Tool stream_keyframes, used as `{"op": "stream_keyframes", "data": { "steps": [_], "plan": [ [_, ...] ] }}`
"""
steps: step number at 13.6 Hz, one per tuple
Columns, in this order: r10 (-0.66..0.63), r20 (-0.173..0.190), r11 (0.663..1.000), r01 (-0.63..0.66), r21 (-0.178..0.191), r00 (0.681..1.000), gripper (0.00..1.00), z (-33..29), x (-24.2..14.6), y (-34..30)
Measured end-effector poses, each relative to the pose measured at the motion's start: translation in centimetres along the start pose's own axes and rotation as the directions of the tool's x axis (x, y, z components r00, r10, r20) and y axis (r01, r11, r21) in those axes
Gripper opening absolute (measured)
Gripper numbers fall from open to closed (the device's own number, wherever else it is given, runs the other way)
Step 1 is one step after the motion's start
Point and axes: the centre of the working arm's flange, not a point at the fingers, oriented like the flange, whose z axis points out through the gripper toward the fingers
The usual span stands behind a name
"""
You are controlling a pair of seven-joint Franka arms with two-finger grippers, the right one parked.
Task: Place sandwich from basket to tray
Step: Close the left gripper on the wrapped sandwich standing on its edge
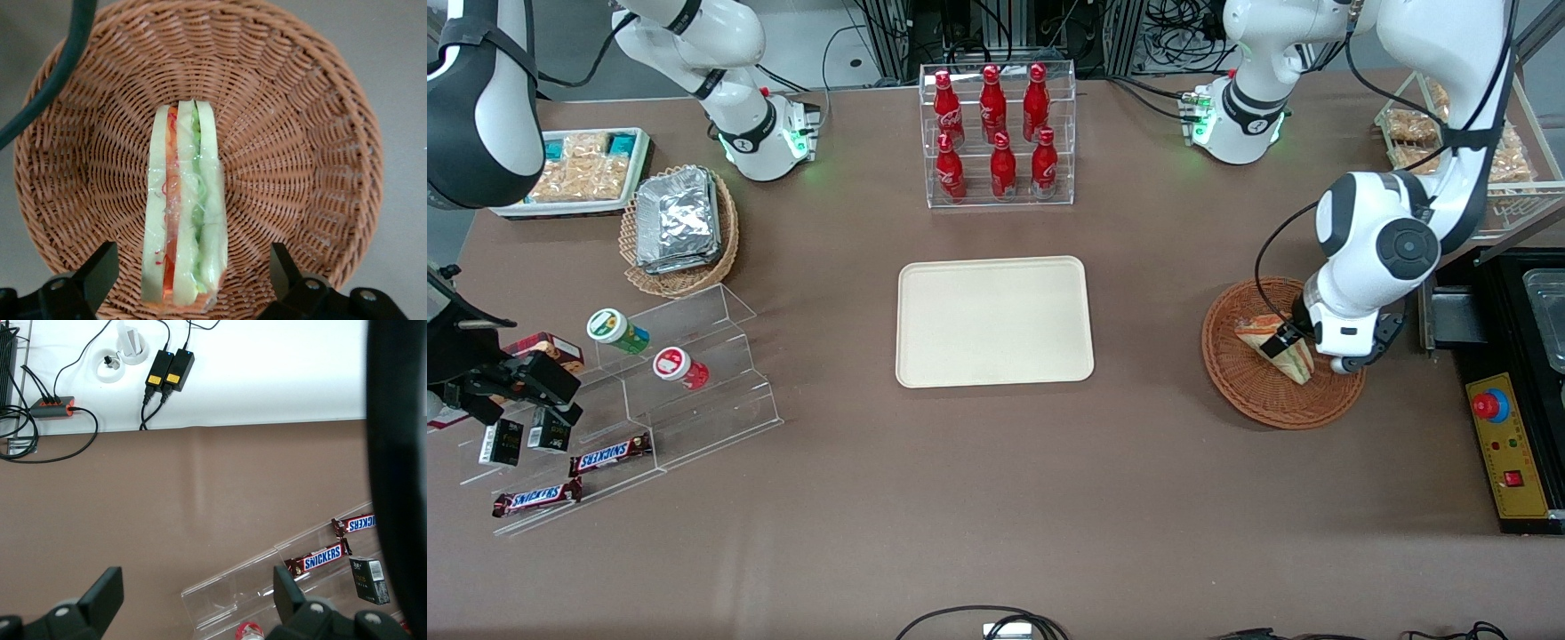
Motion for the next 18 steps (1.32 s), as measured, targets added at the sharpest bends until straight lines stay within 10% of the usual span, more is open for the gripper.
{"op": "stream_keyframes", "data": {
  "steps": [10,15,18],
  "plan": [
    [-0.011,0.02,1.0,0.011,0.008,1.0,0.93,4.3,-0.2,-0.6],
    [-0.016,0.019,1.0,0.015,0.007,1.0,0.4,4.4,-0.2,-0.5],
    [-0.018,0.014,1.0,0.017,0.005,1.0,0.33,3.9,-0.1,-0.5]
  ]
}}
